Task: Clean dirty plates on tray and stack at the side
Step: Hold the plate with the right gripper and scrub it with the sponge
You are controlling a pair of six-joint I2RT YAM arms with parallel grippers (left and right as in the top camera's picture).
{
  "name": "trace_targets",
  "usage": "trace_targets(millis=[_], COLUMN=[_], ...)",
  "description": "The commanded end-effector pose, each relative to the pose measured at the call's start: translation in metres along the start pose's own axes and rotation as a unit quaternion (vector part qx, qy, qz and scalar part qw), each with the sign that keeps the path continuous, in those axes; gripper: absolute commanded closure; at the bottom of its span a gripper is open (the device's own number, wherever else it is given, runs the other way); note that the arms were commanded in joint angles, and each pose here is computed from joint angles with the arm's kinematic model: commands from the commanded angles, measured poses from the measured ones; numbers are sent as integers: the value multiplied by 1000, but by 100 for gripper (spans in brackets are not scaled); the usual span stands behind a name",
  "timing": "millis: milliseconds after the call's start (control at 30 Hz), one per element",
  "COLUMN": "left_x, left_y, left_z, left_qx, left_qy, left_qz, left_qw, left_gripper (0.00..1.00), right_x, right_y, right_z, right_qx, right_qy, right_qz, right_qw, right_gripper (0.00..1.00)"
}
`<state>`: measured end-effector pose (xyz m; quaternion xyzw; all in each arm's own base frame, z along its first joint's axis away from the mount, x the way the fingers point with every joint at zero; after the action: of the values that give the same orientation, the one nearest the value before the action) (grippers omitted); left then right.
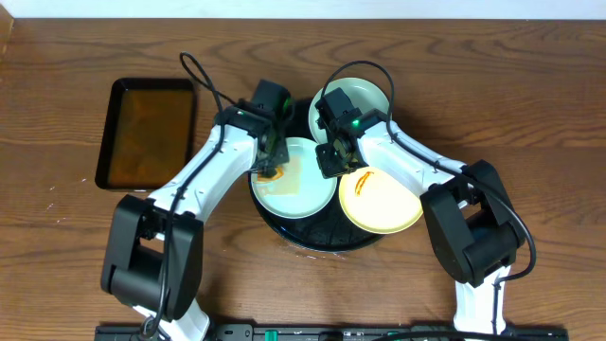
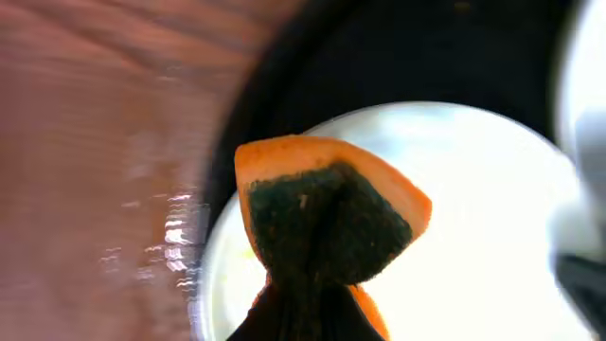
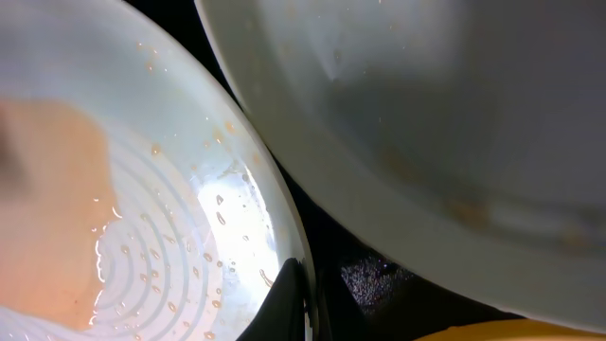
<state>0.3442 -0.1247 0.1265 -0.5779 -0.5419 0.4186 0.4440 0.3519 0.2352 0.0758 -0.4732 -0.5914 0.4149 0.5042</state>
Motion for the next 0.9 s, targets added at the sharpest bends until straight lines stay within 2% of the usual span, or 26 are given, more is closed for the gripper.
trace_targets(millis=[0,200,400,667,767,867], left_x=[-24,-43,-41,7,19,22], left_y=[10,37,51,49,41,28], left_z=[6,18,29,39,33,23], left_qx=[18,50,85,93,89,67], left_qy=[7,14,14,27,19,8], left_qz=[87,85,72,-116,-139,-133], left_qw=[996,995,994,988,986,989], left_gripper=[93,92,93,92,93,92], right_x=[1,1,1,1,1,1], right_y=[6,6,6,6,6,6], right_z=[4,4,4,4,4,4], right_qx=[5,6,6,7,7,7], right_qy=[-1,-1,-1,-1,-1,-1], right_qz=[5,6,6,6,6,6], right_qw=[1000,1000,1000,1000,1000,1000], right_gripper=[97,96,97,97,97,97])
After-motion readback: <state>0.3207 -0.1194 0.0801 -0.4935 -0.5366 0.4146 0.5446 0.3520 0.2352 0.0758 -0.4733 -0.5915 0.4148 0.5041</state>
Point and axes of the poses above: each gripper's point midway between its finger pads, its own y axis out along the fingers, its own x axis along the line the jaws close on, z = x × y, the point moved 7 cm from there along -y, back along the fingers, and after that the axes turned 14 degrees about y, right-handed, at the moved point
